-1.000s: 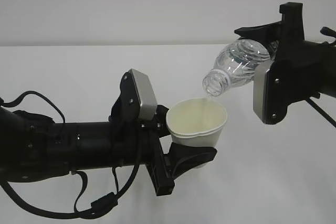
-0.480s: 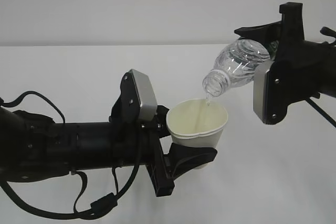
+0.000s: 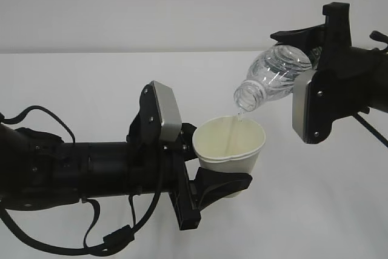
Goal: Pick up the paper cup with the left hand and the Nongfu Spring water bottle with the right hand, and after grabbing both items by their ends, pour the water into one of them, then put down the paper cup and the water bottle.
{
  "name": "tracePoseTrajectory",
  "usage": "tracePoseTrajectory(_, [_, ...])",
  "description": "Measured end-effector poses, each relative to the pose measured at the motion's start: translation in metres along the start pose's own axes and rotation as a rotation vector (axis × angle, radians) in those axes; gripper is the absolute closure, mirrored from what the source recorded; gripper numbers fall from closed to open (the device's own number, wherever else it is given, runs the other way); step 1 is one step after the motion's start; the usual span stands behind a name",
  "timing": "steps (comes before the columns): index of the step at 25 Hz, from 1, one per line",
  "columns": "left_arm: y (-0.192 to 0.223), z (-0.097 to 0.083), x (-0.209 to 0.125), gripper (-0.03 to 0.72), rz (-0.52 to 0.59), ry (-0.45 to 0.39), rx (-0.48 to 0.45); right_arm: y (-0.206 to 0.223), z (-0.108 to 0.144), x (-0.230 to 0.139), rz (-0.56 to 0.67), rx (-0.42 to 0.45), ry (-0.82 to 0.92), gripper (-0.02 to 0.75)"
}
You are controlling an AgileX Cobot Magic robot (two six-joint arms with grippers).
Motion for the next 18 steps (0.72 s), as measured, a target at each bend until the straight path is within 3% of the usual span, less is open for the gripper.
tracePoseTrajectory(18, [0.0000, -0.0002, -0.0001, 0.241, 0.000, 0.001, -0.001, 0.0000, -0.0022, 0.0009, -0.005, -0.013, 0.000, 0.292])
Point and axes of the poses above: a point on each arm's last joint axis where the gripper is mounted, y pointing out along that axis toward the gripper, z along the wrist's bending axis when the last joint is at zero, x = y × z, the point moved 8 cm from there along y, pointing out along that axis toward the gripper
